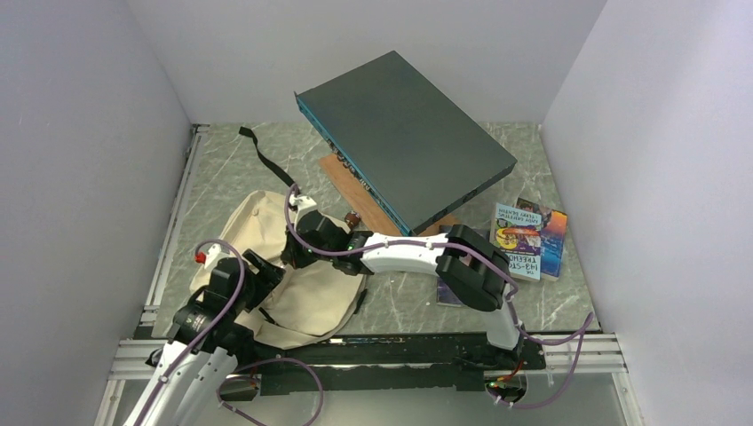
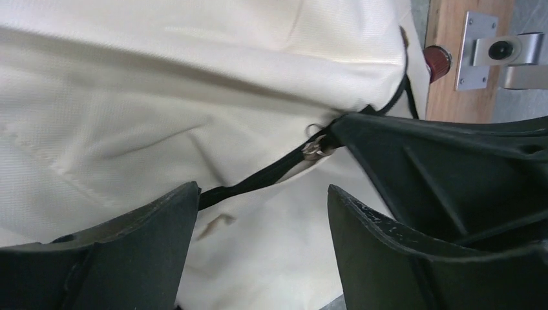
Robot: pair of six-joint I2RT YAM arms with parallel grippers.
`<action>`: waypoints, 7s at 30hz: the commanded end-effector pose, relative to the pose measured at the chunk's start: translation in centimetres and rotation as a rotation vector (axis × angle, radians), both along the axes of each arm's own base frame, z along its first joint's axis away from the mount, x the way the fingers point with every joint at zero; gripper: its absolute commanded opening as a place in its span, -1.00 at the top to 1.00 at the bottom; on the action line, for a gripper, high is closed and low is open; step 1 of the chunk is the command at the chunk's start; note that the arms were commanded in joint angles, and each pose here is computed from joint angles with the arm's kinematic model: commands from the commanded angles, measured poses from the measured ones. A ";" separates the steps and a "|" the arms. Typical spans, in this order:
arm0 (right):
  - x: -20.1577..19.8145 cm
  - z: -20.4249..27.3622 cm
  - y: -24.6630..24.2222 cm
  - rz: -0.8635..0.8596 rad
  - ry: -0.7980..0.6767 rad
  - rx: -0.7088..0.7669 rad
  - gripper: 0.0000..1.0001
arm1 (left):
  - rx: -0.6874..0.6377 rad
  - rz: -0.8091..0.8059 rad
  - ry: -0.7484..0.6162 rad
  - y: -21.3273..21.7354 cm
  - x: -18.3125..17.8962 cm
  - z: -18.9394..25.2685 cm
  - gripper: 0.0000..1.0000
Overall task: Pack the student bag
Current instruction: Zip the student bag at the center of the board, then unzip the student bag at the center of the board.
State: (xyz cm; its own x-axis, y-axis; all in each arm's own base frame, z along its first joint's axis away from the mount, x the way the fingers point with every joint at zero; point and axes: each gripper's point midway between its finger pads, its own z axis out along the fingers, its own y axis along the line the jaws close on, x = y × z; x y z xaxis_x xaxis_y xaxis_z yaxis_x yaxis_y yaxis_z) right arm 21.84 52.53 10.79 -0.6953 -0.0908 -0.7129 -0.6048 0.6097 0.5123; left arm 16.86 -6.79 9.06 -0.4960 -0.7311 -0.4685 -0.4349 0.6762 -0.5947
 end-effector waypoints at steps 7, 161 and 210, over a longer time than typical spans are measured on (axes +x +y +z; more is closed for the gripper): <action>2.6 7.9 0.9 -0.023 -0.124 0.191 1.00 | 0.013 0.008 0.074 0.3 -1.1 -1.1 -0.49; -15.2 6.0 -13.1 0.227 -0.244 0.044 -0.56 | 0.456 -0.553 -0.123 -2.4 3.3 10.4 -0.51; -13.1 -3.1 3.9 0.214 -0.534 -0.257 0.38 | 0.504 -0.168 -0.281 4.3 1.5 11.9 -0.95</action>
